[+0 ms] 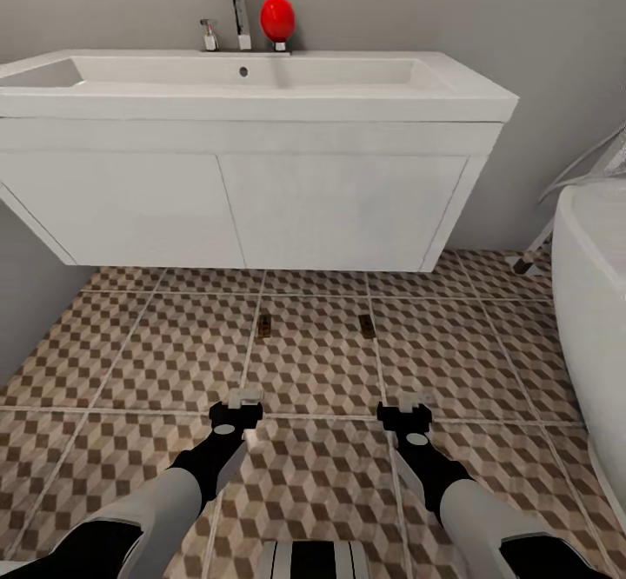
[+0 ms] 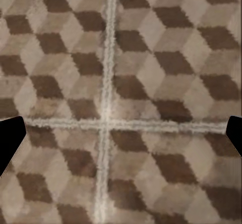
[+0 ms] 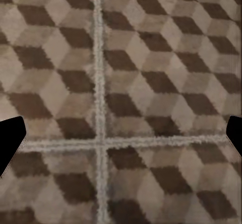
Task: Take the four mousetraps from the cabinet in the bathroom and place them on the bathroom floor. Make sure all four end up on the same floor surface, and ensure that at least two of them are either under or directly next to the same bathroom sink.
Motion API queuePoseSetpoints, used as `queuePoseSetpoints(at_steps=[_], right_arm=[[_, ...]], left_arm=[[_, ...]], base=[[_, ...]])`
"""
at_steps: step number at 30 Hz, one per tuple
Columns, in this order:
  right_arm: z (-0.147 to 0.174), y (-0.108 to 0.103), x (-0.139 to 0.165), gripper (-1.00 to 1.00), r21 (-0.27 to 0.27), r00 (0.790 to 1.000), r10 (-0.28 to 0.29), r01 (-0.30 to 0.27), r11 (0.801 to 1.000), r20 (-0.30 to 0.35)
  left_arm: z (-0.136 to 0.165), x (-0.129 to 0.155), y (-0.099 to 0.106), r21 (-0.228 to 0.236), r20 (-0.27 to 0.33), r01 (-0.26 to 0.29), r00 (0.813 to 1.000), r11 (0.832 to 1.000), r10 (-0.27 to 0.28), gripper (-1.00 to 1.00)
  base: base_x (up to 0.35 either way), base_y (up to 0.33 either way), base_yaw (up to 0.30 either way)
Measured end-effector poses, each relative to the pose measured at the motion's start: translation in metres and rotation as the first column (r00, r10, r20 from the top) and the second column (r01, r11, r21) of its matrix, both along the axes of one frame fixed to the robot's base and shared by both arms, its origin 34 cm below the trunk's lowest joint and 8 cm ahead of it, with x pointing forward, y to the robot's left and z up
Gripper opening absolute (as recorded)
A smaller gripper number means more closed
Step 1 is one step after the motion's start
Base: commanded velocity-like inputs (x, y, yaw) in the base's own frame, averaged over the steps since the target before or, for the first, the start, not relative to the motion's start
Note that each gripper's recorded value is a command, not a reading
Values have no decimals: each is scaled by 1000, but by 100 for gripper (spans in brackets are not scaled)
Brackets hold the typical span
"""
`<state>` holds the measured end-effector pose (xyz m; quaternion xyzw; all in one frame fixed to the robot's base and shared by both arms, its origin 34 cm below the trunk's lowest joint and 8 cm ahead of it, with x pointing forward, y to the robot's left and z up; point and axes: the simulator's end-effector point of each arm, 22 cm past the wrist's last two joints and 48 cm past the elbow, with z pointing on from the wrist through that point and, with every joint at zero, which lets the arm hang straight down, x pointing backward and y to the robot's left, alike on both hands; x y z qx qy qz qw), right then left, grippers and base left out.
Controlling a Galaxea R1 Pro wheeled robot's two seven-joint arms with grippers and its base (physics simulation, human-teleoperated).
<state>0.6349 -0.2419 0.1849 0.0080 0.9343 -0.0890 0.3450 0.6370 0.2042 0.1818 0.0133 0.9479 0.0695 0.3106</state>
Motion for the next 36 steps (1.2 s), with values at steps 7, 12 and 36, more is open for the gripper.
queuePoseSetpoints(at_steps=[7,12,36], right_arm=[[17,0,9,100,0,1000,0,0,1000,29],[29,0,15,100,0,999,0,0,1000,49],[88,1,40,100,1,989,0,0,1000,147]], left_arm=[[17,9,0,0,30,0,1000,1000,0,100],[29,15,0,-1,51,-1,999,1000,1,100],[89,41,0,-1,149,-1,989,1000,1,100]], base=[[0,0,0],[0,0,0],[0,0,0]])
